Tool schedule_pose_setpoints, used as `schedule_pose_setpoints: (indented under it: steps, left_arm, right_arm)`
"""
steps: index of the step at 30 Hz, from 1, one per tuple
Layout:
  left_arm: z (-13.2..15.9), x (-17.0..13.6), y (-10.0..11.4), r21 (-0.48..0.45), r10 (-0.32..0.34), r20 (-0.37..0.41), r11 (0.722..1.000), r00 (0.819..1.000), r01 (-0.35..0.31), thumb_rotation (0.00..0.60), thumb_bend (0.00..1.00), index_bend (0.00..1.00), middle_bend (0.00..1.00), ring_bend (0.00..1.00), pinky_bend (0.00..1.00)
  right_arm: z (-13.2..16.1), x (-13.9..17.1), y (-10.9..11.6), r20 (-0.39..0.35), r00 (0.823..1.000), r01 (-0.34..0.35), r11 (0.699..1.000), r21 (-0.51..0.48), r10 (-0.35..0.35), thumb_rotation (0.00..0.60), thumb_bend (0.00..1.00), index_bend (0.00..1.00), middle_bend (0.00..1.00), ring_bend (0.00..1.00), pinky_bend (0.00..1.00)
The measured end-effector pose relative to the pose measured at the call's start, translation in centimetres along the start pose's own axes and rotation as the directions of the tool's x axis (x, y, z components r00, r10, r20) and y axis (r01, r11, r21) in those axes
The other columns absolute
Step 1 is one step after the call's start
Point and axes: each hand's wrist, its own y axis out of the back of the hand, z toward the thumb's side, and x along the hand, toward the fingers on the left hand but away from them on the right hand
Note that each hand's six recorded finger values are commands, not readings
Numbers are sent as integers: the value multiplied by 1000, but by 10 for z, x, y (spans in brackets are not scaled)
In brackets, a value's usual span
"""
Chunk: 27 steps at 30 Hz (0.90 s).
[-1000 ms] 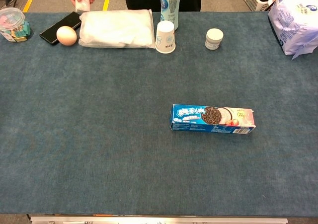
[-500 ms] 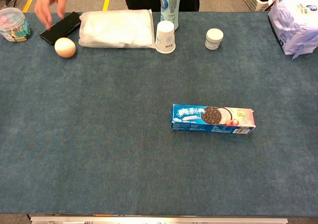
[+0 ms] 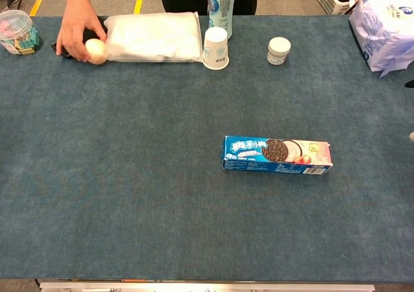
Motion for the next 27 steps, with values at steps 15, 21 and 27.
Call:
schedule_pose_setpoints:
  steps: [15,21,27]
  left_arm:
    - [-3,-6,8,12,21,-16,1000,1000,-20,600,276,655,523,362,472]
    - [-3,-7,8,15,22,-17,1000,1000,-22,600,276,655,523,362,472]
    - [-3,-7,8,16,20,-19,1000,1000,-20,600,277,655,523,362,472]
  right_arm:
    - [4,-4,-6,-30,999,-38,999,-25,37,600,0,224,110,0,108]
    - [4,-6,-6,-29,999,-31,998,-58,29,600,0,224,110,0,102]
    - [5,-6,-8,-40,998,-44,997,-58,42,600,0,224,110,0,99]
